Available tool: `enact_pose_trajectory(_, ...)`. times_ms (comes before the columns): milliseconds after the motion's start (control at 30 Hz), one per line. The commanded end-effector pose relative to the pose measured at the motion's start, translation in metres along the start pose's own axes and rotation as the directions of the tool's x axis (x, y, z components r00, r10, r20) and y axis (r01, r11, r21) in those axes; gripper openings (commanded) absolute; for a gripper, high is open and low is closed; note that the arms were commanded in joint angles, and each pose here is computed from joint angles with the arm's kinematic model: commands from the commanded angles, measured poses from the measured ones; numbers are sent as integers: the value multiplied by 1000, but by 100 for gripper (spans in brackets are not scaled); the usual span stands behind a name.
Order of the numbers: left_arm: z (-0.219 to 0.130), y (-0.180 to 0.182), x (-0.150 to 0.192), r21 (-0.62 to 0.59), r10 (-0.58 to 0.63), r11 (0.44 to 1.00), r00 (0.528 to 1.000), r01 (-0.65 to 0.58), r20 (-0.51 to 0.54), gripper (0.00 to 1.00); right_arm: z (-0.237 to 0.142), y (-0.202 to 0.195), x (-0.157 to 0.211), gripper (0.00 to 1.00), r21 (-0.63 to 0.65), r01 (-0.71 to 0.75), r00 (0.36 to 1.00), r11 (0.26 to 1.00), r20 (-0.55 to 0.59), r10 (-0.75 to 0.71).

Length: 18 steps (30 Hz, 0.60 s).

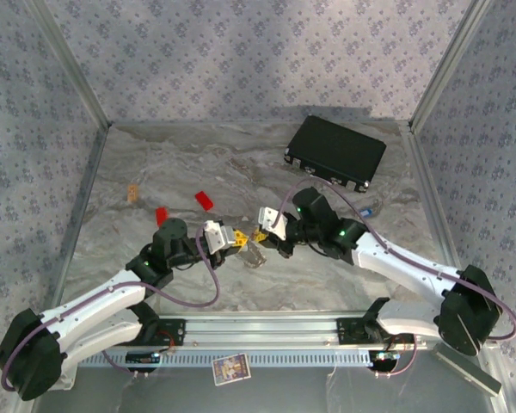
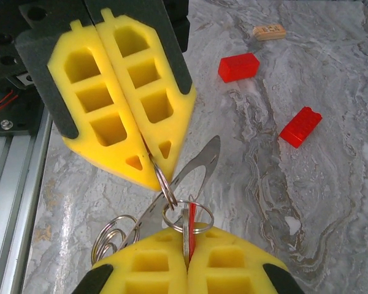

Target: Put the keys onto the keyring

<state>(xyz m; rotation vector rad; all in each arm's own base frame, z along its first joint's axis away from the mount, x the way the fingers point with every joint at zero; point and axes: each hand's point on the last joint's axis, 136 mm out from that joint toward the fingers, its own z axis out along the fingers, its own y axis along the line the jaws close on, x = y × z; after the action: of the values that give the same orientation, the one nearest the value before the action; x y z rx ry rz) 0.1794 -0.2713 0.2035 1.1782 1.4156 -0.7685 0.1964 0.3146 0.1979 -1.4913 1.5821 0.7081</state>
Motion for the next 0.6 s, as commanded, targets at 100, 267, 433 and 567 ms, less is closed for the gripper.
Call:
enact_pose_trajectory(100,-2,4,-27,-6,47,999,997,-46,69,0,3,0,10,0,-4,9,998,1000,-62,-9)
enact_pose_trajectory(267,0,3,-19,3,43,999,999,-43,32,0,0,-1,5,0,8,23,999,1000,-49,-22)
enact_pose_trajectory(433,5,2,-11,25,41,999,999,-41,-12,0,-9,-4,-5,0,35,53,998,998,-35,-52)
enact_pose_trajectory(567,7,1,-9,37,38,999,999,-37,-27,0,-15,-5,-12,0,40,80,996,996,-40,-78)
